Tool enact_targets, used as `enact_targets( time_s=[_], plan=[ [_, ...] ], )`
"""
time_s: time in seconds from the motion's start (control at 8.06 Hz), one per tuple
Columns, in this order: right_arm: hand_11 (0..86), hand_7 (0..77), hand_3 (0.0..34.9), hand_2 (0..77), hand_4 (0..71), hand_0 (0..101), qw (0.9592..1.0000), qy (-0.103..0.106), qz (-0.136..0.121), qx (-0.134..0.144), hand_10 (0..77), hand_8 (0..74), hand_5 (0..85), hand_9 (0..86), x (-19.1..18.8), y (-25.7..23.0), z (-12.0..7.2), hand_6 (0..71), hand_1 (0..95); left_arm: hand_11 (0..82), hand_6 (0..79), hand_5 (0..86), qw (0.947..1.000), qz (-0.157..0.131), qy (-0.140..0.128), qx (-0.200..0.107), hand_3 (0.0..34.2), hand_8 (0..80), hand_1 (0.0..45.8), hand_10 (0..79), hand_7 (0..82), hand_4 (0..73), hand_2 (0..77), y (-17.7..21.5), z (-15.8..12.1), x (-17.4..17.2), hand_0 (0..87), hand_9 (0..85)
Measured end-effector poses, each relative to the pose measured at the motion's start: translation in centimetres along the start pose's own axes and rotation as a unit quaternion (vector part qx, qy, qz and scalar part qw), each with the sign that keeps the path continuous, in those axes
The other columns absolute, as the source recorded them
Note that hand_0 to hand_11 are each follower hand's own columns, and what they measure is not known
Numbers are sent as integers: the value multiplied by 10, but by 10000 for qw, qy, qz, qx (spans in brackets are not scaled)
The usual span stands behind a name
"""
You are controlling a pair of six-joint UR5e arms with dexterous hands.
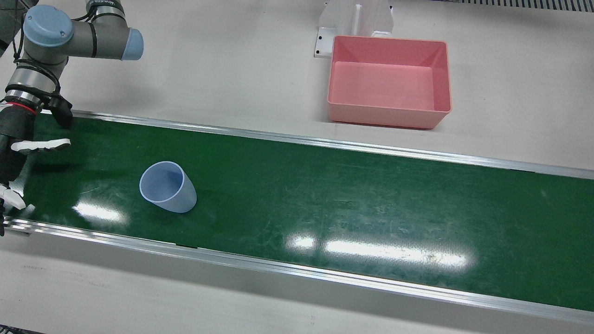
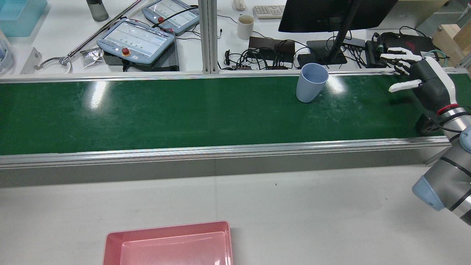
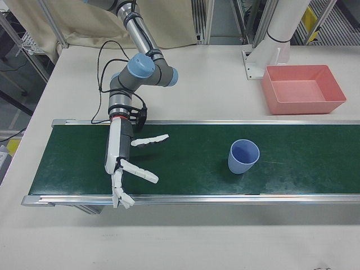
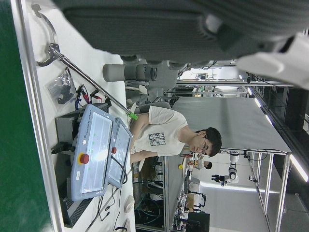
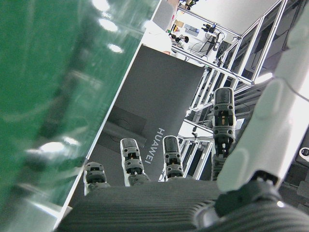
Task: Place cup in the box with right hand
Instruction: 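Open the right hand and position it in the cup's path on the belt, then close the right hand around the light blue cup as it arrives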
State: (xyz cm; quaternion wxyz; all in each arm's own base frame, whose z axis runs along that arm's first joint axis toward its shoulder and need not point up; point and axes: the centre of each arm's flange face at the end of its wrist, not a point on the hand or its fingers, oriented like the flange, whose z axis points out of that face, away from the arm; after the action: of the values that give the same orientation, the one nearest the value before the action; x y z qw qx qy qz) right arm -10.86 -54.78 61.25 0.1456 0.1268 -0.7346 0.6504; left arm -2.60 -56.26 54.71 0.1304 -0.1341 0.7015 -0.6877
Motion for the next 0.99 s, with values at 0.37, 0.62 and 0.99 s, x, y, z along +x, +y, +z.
enact_targets(
  time_s=[0.37, 0.62, 0.99],
  plan=[
    [87, 311, 212, 5, 333, 507, 10000, 31, -34, -6, 55, 131, 44, 158, 3, 1, -1, 33, 27, 0, 0, 0, 10000, 0, 0, 0, 0, 0, 5, 0, 0, 11, 0, 0, 0, 0, 0, 0],
    [87, 311, 209, 5, 333, 506, 10000, 64, -52, -16, 55, 131, 44, 158, 7, 2, -1, 33, 27, 0, 0, 0, 10000, 0, 0, 0, 0, 0, 5, 0, 0, 11, 0, 0, 0, 0, 0, 0],
    [71, 316, 209, 5, 338, 506, 9999, 102, -69, -10, 60, 131, 44, 158, 12, 2, -1, 33, 27, 0, 0, 0, 10000, 0, 0, 0, 0, 0, 5, 0, 0, 11, 0, 0, 0, 0, 0, 0]
  ],
)
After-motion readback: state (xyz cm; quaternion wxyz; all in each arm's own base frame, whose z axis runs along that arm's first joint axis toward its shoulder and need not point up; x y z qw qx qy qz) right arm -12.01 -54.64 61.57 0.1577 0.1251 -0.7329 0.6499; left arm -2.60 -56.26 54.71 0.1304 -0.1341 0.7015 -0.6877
